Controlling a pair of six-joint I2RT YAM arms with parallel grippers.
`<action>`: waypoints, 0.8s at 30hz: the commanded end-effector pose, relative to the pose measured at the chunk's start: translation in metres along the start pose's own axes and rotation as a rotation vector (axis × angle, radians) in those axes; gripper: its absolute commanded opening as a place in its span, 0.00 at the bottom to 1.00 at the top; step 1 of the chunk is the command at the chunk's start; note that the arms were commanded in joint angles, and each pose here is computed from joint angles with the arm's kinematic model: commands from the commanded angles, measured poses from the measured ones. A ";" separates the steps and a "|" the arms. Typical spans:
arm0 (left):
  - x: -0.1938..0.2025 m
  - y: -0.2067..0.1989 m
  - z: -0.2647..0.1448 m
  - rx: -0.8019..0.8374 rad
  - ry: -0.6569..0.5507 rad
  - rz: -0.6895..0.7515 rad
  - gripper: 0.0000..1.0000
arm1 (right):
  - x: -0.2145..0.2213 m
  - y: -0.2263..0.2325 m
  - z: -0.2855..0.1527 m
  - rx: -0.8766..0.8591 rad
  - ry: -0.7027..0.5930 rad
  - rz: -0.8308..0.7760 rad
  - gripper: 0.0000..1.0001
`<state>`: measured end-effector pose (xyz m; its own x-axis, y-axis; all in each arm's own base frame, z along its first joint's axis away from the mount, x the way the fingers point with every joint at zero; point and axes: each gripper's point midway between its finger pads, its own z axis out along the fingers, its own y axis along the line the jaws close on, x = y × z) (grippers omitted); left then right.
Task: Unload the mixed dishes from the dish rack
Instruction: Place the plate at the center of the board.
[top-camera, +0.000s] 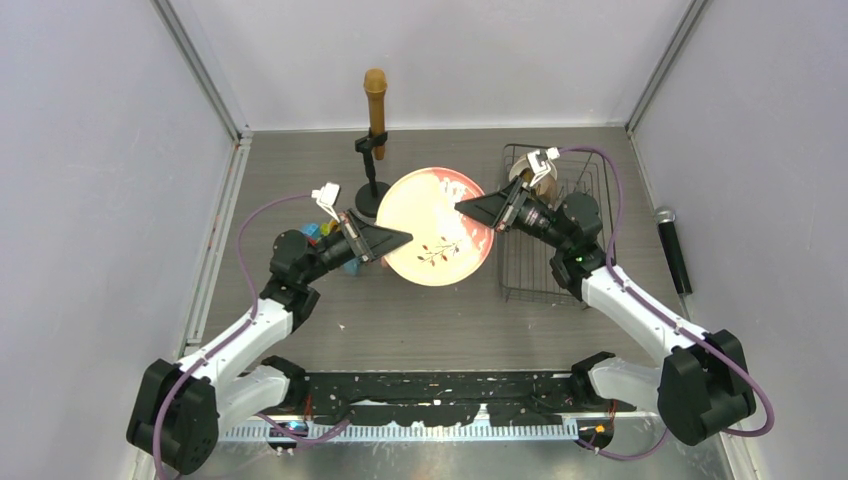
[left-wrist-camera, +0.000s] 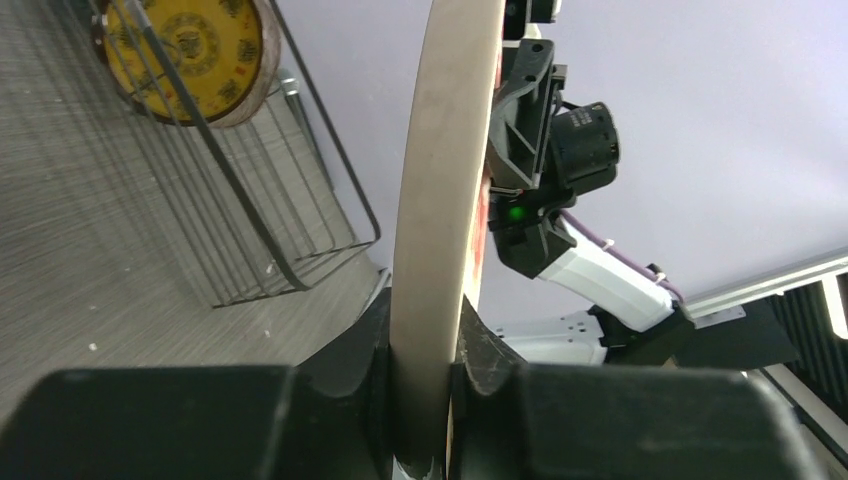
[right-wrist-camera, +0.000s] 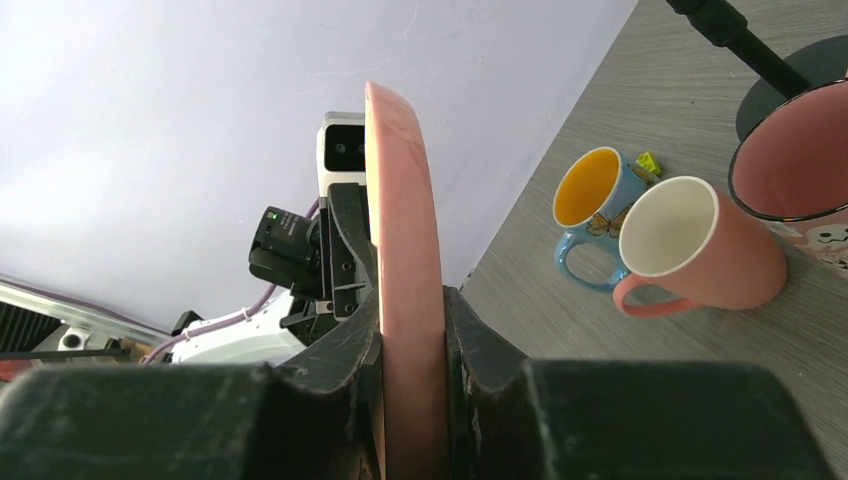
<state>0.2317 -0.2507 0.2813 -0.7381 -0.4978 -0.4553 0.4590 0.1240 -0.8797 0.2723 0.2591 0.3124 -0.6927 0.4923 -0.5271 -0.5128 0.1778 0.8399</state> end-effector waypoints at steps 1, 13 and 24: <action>0.002 -0.001 0.001 0.020 0.007 0.030 0.00 | -0.019 0.048 0.001 -0.154 -0.072 -0.121 0.06; 0.001 -0.011 -0.004 0.077 -0.018 0.052 0.00 | -0.011 0.052 -0.004 -0.165 -0.032 -0.149 0.99; 0.006 -0.013 -0.012 0.060 -0.009 0.073 0.00 | -0.031 -0.001 -0.016 0.157 -0.172 -0.201 0.99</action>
<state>0.2253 -0.2490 0.2568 -0.7558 -0.4791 -0.4463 0.4332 0.1452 -0.8895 0.2716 0.2501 0.3129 -0.6190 0.5107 -0.5966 -0.5397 0.2753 0.7956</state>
